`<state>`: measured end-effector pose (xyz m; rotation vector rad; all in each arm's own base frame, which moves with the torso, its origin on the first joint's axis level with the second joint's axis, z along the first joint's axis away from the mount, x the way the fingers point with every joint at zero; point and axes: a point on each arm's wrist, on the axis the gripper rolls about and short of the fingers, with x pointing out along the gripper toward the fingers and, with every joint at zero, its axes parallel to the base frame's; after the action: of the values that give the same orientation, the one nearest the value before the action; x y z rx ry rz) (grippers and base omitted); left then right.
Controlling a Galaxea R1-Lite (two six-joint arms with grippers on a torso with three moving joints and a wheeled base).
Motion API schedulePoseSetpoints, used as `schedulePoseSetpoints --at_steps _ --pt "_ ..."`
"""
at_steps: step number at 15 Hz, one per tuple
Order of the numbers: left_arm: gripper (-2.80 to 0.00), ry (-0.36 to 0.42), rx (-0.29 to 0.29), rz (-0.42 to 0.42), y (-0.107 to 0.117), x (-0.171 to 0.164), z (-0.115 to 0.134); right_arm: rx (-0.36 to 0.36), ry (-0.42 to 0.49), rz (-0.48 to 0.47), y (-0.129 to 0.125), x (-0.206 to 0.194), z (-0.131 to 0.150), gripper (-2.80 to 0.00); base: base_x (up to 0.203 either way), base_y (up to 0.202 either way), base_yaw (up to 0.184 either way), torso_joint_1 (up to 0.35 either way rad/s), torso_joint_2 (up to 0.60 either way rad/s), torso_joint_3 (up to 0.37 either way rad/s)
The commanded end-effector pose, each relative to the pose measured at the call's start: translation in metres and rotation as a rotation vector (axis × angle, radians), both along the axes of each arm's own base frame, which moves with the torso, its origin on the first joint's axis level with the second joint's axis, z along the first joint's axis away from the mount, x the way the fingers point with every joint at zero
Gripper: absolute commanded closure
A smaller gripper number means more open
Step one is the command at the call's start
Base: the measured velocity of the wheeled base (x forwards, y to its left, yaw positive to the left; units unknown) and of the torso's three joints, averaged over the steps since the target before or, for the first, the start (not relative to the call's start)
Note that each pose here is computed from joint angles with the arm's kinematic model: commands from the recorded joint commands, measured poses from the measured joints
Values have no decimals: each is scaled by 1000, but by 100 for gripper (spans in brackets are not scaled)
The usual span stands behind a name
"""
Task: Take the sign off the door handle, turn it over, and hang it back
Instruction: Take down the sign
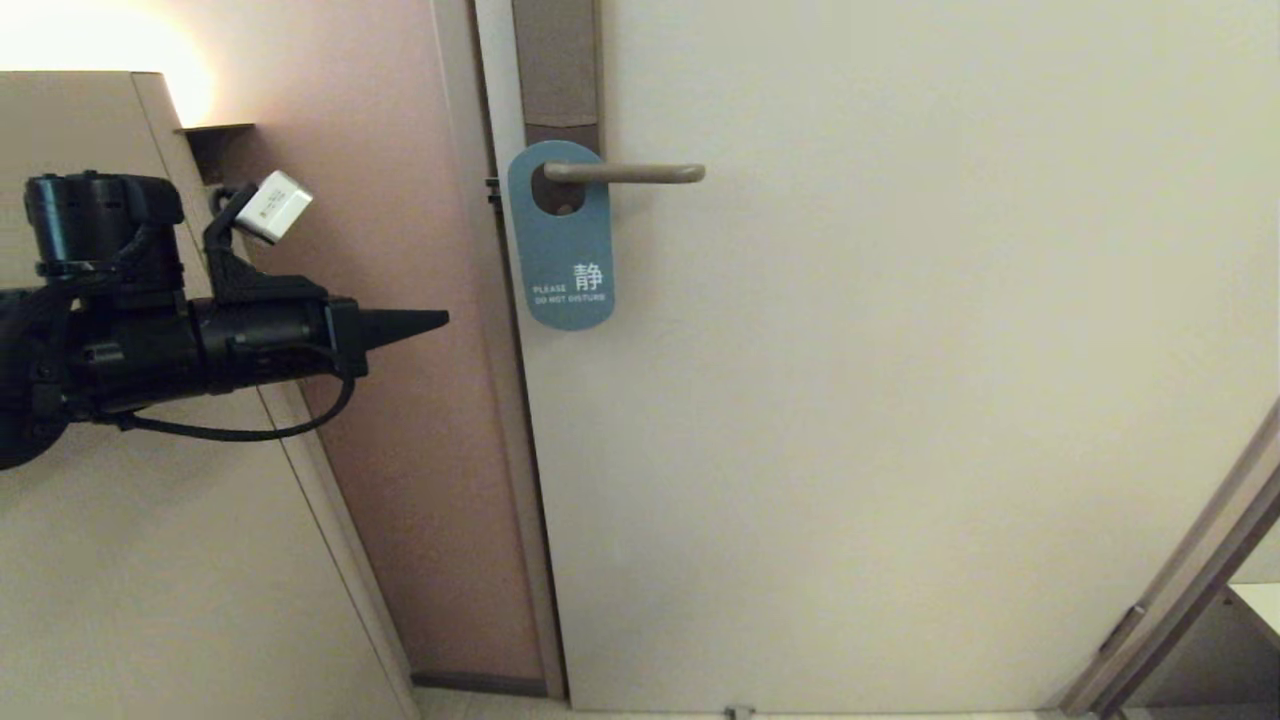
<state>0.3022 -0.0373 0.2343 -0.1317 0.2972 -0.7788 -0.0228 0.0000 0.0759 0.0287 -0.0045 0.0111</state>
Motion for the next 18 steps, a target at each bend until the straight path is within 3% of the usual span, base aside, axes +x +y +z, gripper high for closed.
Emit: schedulePoseSetpoints --at_steps 1,18 --pt "0 29 -2 -11 -2 15 -10 0 0 1 0 0 0 0 0 0 0 0 0 0" --pt "0 -36 -16 -89 -20 64 -31 0 0 1 0 0 0 0 0 0 0 0 0 0"
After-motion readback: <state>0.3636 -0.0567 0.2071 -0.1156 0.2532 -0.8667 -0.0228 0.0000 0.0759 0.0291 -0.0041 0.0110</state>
